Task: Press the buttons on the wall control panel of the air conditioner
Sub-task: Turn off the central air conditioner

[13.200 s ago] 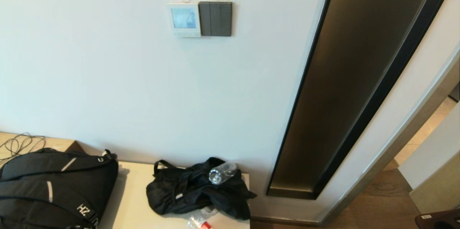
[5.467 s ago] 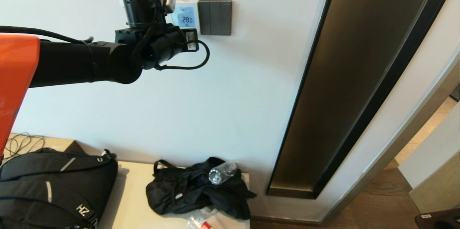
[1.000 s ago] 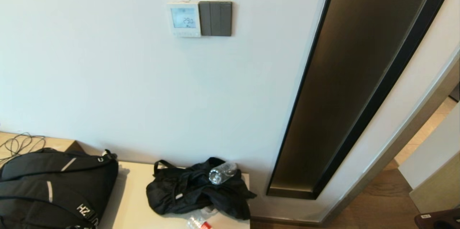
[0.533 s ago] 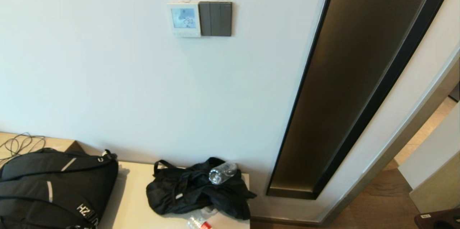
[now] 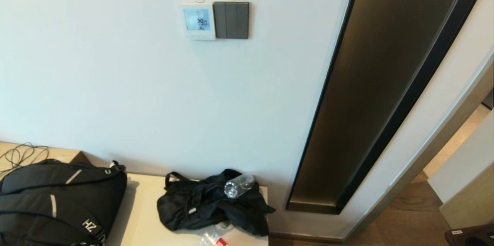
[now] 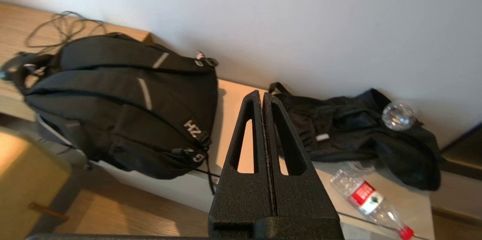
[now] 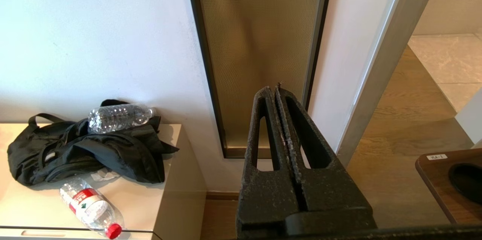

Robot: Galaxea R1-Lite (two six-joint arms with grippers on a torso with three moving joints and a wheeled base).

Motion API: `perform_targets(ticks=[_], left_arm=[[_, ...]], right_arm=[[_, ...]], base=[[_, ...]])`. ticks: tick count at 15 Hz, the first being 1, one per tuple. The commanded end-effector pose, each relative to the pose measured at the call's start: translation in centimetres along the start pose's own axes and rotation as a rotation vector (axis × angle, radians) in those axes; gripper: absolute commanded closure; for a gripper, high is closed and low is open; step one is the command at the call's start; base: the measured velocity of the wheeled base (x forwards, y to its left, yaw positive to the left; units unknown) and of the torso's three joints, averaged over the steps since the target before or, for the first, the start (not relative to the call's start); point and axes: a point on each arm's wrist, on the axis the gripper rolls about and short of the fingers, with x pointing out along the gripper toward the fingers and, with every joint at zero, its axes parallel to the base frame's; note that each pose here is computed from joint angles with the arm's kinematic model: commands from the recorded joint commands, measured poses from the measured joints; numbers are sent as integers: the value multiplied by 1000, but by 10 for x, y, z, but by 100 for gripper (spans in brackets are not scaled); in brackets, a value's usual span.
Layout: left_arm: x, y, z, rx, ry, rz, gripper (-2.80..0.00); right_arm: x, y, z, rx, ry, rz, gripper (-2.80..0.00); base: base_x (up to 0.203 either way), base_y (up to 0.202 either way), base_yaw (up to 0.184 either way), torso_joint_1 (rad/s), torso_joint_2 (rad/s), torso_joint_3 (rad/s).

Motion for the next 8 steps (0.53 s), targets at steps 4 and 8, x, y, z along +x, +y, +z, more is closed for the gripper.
perform_targets(ticks=[4, 8], left_arm=[[-1, 0, -29, 1, 5, -57, 0], [-4, -1, -39, 0, -29, -129, 0]], right_arm=[[0, 0, 0, 0, 1, 1, 0], [0, 0, 0, 0, 1, 1, 0]], base=[[0, 0, 0, 0, 0, 0], [0, 0, 0, 0, 0, 0]])
